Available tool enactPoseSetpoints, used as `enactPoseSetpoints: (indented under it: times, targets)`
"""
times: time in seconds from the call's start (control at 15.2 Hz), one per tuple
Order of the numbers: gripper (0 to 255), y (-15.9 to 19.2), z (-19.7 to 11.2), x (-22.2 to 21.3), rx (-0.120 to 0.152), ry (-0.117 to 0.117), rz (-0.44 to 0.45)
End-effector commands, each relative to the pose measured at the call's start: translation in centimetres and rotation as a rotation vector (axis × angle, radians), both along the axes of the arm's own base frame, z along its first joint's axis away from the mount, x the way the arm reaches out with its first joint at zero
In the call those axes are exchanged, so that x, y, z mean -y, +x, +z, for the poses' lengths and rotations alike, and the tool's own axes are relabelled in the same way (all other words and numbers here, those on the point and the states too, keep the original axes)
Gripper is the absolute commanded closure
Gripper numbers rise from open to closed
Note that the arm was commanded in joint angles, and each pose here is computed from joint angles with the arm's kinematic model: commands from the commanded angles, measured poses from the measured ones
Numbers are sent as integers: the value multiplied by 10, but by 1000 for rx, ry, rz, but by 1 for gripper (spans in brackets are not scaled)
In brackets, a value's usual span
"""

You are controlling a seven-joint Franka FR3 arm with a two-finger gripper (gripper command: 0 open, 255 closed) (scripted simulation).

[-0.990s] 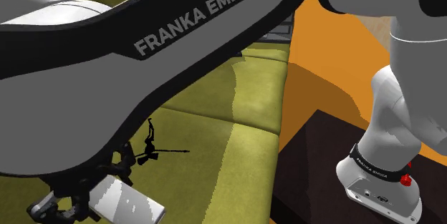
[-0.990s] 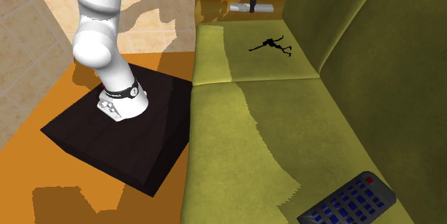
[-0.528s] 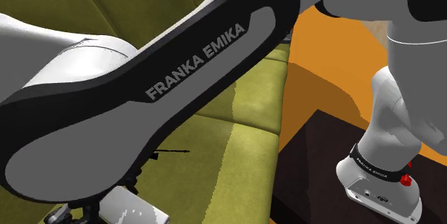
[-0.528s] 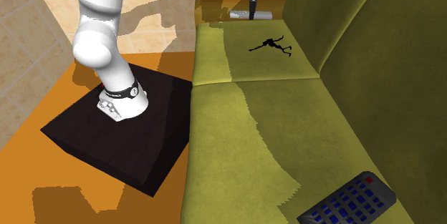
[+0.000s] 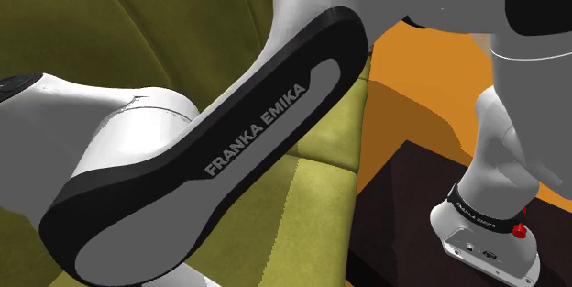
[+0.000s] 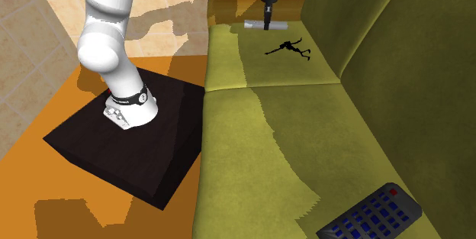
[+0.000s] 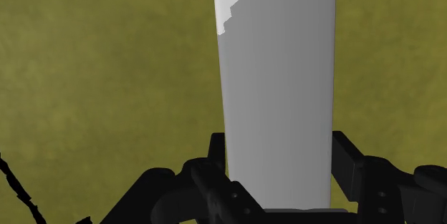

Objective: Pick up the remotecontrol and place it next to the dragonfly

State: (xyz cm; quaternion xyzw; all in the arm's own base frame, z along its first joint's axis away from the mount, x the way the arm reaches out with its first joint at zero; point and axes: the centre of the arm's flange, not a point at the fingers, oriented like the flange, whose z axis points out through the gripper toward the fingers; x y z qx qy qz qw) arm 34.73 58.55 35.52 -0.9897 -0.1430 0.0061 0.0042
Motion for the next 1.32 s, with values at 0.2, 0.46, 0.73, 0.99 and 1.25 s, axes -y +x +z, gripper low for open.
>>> enactPoseSetpoints:
  times: [0.2,0.46,0.73,0.99,1.25]
  targets:
    - [255,1,-15,0,0,1,0]
    - [255,1,-15,0,0,1,0]
    - [0,1,-15,0,0,1,0]
    - [0,1,-2,0,0,1,0]
    - [0,1,35,0,0,1,0]
